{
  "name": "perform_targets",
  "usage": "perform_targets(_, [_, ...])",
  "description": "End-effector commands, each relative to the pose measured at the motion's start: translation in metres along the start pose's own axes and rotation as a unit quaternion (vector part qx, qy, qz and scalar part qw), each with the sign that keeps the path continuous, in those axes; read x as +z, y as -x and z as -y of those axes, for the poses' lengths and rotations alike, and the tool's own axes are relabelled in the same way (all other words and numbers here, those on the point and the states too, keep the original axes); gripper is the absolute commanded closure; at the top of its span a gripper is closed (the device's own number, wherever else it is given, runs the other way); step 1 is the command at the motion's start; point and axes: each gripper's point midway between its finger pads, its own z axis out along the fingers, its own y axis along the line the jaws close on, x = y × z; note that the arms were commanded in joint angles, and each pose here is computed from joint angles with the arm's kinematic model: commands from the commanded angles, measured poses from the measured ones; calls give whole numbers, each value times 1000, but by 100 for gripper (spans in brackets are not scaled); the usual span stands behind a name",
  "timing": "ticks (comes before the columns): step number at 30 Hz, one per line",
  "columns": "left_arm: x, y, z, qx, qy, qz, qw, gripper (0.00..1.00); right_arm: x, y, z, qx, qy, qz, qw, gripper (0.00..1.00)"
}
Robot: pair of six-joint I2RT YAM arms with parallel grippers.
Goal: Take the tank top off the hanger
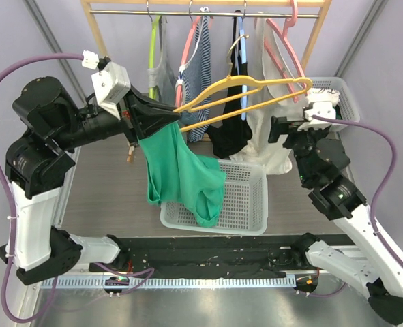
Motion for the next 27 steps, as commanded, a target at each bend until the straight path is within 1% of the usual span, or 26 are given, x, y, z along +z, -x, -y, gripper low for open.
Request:
perform_targets(1, [3, 24, -8, 31, 11, 41, 999, 100, 3, 23, 12, 33, 5, 37, 999, 5])
perform_targets(4, [5, 24, -12, 29, 15, 41, 999, 100, 6, 26, 20, 81, -25, 22, 996, 7])
perform_targets(6, [7, 23, -14, 28, 17, 40, 999, 100, -4, 32, -13, 105, 74, 22, 991, 7])
perform_targets(7, [7, 22, -16, 27, 19, 39, 999, 100, -10, 35, -30, 113, 127, 22, 985, 7])
perform_targets(8, [7, 23, -16, 28, 20, 39, 999, 100, -30, 38, -74, 111, 259, 10, 960, 7])
perform_targets(10, [7, 23, -17, 27, 21, 40, 999, 100, -42, 35, -97, 100, 331, -21, 938, 12])
perform_targets(11, [6, 25, -17, 29, 21, 42, 998, 100, -52, 36, -107, 79, 372, -22, 924, 12])
perform_targets(13, [6, 25, -18, 30, 22, 42, 998, 100, -71, 39, -111, 54, 411, -30, 910, 10])
perform_targets(14, [7, 24, -19, 29, 23, 41, 998, 100, -87, 29, -116, 33, 448, -57, 892, 10])
perform_targets(15, [7, 24, -19, 31, 24, 41, 998, 100, -94, 40, -118, 20, 466, -55, 883, 9])
perform_targets(17, [8, 21, -21, 30, 25, 38, 999, 100, -111, 36, -119, 8, 494, -80, 866, 9])
perform_targets(18, [11, 18, -22, 27, 24, 33, 999, 100, -121, 47, -118, 1, 505, -60, 861, 9])
perform_targets(20, [15, 12, -24, 21, 21, 26, 999, 100, -129, 55, -116, -4, 513, -52, 857, 8])
perform_targets(21, [18, 8, -26, 19, 21, 21, 999, 100, -137, 70, -115, -11, 523, -32, 852, 8])
perform_targets(23, [20, 1, -27, 13, 18, 11, 1000, 100, -141, 78, -112, -17, 523, -29, 852, 8])
perform_targets(24, [22, -6, -27, 8, 15, 3, 1000, 100, -143, 91, -109, -25, 520, -10, 854, 8])
perform_targets(27, [20, -20, -18, -3, -8, -15, 1000, 100, -132, 109, -98, -57, 483, 21, 873, 9])
